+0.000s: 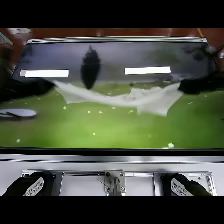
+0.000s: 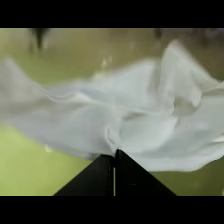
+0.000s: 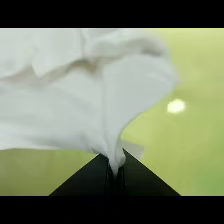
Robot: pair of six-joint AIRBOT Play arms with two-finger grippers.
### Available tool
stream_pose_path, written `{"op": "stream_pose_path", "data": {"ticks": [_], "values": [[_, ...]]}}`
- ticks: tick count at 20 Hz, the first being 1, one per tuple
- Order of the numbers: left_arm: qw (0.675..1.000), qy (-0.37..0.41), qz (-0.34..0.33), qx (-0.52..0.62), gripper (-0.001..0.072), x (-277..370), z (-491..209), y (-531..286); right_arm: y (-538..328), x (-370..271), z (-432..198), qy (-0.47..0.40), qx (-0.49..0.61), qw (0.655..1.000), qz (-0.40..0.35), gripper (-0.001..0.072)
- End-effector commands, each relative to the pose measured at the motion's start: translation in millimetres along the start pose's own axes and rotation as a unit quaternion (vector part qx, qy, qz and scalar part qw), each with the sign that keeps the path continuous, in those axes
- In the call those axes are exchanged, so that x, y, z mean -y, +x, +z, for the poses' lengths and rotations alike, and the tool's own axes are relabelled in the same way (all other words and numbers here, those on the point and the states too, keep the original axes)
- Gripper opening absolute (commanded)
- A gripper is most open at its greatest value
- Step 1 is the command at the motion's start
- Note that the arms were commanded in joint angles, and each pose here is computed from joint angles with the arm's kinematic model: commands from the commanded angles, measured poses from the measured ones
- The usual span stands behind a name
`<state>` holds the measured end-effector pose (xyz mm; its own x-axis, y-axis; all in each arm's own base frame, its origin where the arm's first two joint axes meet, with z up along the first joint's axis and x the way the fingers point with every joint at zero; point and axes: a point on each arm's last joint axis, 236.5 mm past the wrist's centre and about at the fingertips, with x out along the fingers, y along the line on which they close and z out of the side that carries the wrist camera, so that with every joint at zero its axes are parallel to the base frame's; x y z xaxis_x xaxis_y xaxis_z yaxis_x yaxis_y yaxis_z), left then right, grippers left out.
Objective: Fold the shirts.
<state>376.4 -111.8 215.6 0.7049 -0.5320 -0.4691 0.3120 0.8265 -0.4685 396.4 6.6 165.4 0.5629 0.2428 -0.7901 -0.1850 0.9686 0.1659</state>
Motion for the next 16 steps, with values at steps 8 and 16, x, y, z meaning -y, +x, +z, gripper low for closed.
{"op": "stream_pose_path", "data": {"ticks": [8, 16], "values": [[0.866, 0.261, 0.061, 0.422, 0.0036, 230, 117, -358, -448, -129, 41, -0.106, 0.577, 0.800, -0.125, 0.0064], [0.937, 0.208, 0.170, 0.222, 0.0037, 154, 42, -314, -379, -92, -44, -0.079, 0.378, 0.903, -0.189, 0.0064]]}}
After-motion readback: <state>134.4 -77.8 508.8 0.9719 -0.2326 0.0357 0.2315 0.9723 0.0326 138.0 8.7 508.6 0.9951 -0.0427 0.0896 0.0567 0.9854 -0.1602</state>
